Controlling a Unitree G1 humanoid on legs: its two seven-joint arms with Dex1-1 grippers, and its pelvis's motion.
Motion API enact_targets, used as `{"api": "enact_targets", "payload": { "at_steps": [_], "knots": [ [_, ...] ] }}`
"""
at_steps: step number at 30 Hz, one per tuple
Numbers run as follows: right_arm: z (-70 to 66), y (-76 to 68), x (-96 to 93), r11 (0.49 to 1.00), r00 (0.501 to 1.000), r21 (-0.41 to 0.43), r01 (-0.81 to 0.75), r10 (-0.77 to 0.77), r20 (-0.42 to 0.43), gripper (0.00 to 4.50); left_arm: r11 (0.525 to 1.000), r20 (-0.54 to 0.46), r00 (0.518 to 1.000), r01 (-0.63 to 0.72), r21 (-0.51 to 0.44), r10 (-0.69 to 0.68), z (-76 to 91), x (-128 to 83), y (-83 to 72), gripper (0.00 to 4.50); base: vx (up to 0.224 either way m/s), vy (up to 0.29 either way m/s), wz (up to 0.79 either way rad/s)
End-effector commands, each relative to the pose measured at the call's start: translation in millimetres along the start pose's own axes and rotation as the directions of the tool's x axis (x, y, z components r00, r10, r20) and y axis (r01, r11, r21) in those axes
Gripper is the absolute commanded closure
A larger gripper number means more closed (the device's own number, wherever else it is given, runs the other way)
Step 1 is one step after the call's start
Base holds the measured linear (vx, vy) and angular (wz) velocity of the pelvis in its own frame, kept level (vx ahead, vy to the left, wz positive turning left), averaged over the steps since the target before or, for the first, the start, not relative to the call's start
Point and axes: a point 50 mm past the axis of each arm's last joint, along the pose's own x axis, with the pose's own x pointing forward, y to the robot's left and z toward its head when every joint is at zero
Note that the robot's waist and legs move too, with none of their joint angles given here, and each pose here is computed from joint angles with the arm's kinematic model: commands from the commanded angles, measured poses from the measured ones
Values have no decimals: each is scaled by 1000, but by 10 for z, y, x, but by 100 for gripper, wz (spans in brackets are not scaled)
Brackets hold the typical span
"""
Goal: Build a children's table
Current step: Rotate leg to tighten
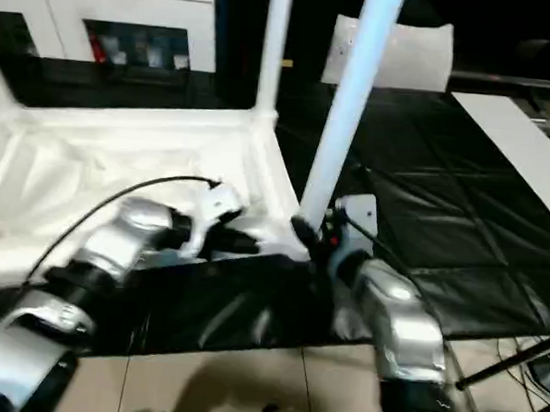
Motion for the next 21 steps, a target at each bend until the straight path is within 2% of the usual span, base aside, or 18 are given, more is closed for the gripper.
{"api": "enact_targets", "payload": {
  "at_steps": [1, 3, 4, 6, 8, 10, 12, 13, 14, 19, 21],
  "knots": [
    [-252, 637, 146, 970, 966, 93, -225, 235, -106, 251, 999, 128, 991, -32, 25, 28, 401, 249, -185, 450, 0, 0, 0],
    [-242, 657, 166, 971, 969, 102, -218, 228, -94, 251, 998, 128, 991, -48, 30, 43, 411, 253, -182, 450, 0, 0, 0],
    [-237, 663, 171, 971, 971, 104, -214, 224, -89, 216, 998, 125, 991, -49, 33, 44, 410, 254, -184, 450, 0, 0, 0],
    [-207, 687, 190, 974, 977, 113, -197, 204, -58, 181, 998, 114, 992, -52, 48, 46, 395, 247, -193, 450, 0, 0, 0],
    [-179, 628, 166, 978, 982, 98, -186, 189, -24, 178, 997, 94, 996, -18, 70, 11, 323, 191, -198, 450, 0, 0, 0],
    [-173, 570, 134, 978, 980, 70, -195, 197, -16, 144, 997, 87, 996, -2, 82, -6, 279, 151, -186, 450, 0, 0, 0],
    [-165, 522, 100, 976, 977, 50, -213, 214, -6, 133, 996, 83, 996, 14, 86, -22, 239, 111, -174, 450, 0, 0, 0],
    [-138, 428, 36, 971, 971, 16, -239, 239, 11, 133, 994, 76, 996, 41, 105, -50, 180, 43, -150, 450, 0, 0, 0],
    [-98, 316, -47, 962, 962, -24, -270, 271, 35, 112, 988, 65, 994, 77, 130, -86, 113, -42, -125, 450, 0, 0, 0],
    [-69, 71, -200, 942, 948, -125, -312, 318, 27, 80, 964, 12, 983, 176, 197, -181, -23, -201, -103, 450, 8, -12, 1],
    [-62, 26, -242, 931, 939, -139, -339, 345, 21, 48, 958, -10, 979, 200, 206, -202, -63, -239, -96, 450, 43, -71, 5]
  ]
}}
